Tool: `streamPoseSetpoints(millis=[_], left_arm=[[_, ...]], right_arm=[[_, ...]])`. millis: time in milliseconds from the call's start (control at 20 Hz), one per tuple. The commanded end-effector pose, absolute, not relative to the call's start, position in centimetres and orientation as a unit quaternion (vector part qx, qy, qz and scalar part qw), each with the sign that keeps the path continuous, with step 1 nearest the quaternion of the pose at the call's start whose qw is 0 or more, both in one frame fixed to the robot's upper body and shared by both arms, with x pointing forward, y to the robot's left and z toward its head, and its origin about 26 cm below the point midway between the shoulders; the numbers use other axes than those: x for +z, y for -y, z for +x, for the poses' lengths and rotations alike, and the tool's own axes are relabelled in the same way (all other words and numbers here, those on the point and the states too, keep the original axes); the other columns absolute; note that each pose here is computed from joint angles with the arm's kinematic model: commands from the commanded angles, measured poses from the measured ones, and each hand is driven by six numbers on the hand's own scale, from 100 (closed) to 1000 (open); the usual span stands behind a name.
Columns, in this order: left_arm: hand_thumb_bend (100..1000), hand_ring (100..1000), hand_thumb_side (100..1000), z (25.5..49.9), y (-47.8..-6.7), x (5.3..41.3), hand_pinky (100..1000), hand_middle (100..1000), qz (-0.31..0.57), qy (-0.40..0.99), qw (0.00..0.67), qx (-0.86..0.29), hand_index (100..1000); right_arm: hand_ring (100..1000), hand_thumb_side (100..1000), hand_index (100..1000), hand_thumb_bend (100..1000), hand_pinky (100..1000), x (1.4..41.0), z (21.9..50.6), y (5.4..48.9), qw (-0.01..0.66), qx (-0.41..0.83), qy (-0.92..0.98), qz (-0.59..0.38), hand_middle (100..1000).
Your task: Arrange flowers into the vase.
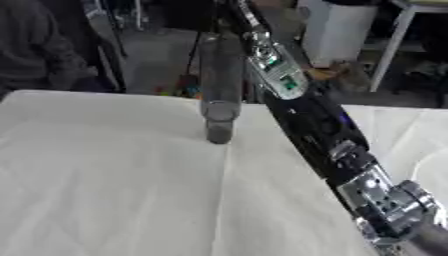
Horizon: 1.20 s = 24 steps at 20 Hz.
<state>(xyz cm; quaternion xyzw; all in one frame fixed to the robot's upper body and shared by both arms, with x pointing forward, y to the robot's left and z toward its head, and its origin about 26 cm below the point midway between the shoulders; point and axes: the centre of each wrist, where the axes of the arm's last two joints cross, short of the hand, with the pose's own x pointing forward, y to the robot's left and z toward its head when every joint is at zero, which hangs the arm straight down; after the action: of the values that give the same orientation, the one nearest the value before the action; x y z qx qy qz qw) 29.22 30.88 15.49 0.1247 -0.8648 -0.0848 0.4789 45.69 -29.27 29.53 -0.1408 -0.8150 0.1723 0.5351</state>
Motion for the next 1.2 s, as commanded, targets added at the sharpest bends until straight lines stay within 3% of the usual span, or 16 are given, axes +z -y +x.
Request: streamPoseSetpoints(millis=[50, 650, 1200], left_arm=[[554, 722, 739, 29.1, -31.3, 16.1, 660, 679, 0.136, 0.868, 0.47, -0.088, 718], [558, 721, 739, 29.0, -31.6, 16.0, 659, 678, 0.14, 0.866, 0.472, -0.089, 717], [563, 721, 740, 29.0, -31.7, 16.0, 659, 677, 0.144, 0.865, 0.473, -0.09, 717]], right_arm=[[656, 928, 298, 100, 760, 32.3, 45.1, 30.7, 0.531, 0.199, 0.808, -0.16, 548], [706, 995, 310, 100, 851, 33.6, 44.9, 32.0, 0.534, 0.234, 0.785, -0.21, 581], [703, 1000, 276, 100, 873, 32.7, 45.5, 32.9, 0.593, 0.218, 0.748, -0.205, 567]])
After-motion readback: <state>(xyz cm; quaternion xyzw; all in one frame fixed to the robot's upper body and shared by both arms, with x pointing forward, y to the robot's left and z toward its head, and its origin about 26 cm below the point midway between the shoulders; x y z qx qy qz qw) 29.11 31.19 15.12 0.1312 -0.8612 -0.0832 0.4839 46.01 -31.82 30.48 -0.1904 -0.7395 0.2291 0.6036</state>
